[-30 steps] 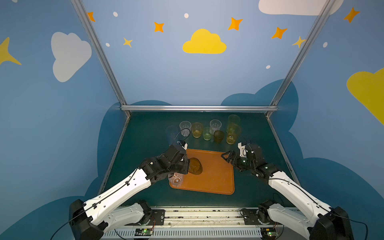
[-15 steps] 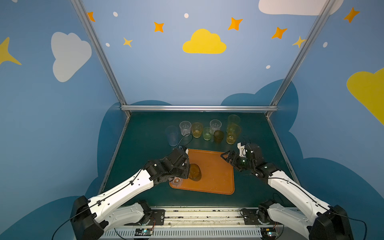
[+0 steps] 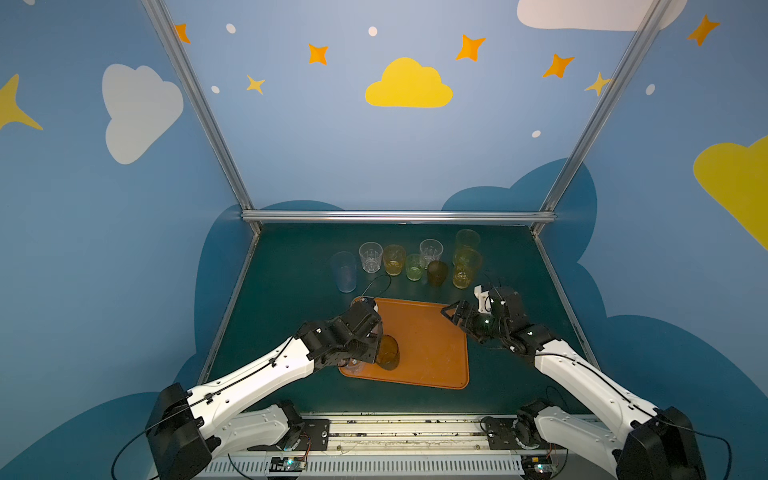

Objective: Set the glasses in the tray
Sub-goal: 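Carry the olive glass over the tray and lower it beside the clear glasses, then open the left gripper to set the olive glass upright on the tray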

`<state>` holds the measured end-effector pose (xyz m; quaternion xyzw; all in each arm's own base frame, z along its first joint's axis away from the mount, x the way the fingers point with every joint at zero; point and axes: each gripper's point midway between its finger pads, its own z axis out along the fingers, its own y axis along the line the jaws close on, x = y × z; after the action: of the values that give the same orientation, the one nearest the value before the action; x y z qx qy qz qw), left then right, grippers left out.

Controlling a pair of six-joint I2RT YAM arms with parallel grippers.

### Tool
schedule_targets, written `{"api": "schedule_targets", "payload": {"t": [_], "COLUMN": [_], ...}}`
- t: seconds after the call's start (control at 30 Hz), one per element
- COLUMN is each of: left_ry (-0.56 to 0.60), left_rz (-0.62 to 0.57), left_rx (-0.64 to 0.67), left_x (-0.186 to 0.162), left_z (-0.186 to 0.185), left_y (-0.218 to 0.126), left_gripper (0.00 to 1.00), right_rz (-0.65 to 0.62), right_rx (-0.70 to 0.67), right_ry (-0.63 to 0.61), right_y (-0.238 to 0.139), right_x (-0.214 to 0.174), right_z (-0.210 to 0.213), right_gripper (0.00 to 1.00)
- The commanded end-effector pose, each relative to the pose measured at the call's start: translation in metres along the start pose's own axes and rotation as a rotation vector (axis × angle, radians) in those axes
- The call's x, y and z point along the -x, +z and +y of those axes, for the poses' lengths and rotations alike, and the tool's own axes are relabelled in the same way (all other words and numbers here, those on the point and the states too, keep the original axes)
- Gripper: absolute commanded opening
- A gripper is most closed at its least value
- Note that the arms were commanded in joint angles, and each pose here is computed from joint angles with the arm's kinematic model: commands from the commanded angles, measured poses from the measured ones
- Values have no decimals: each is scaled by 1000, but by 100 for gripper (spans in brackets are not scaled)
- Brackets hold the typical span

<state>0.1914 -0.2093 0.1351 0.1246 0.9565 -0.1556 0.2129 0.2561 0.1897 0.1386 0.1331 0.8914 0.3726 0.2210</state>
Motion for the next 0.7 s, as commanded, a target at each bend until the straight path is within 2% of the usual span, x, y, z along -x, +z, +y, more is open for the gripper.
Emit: {"api": "schedule_targets", "payload": {"t": [0.0, 0.6, 0.67], "left_ry": [15, 73, 78], "left_rz": [9, 41, 44], "left_rx": [31, 143, 155], "left_x": [-4, -15, -15], "left_z": [5, 20, 21], "left_y": [4, 25, 26], "left_gripper": [4, 4, 11], "right_rz": [-8, 1, 3], "right_rx": [14, 4, 4], "right_ry": [-5, 5, 5], "right_y": [1, 5, 6], "right_x": [5, 5, 5], "right_z": [5, 2, 2], "right_gripper": [89, 89, 89]}}
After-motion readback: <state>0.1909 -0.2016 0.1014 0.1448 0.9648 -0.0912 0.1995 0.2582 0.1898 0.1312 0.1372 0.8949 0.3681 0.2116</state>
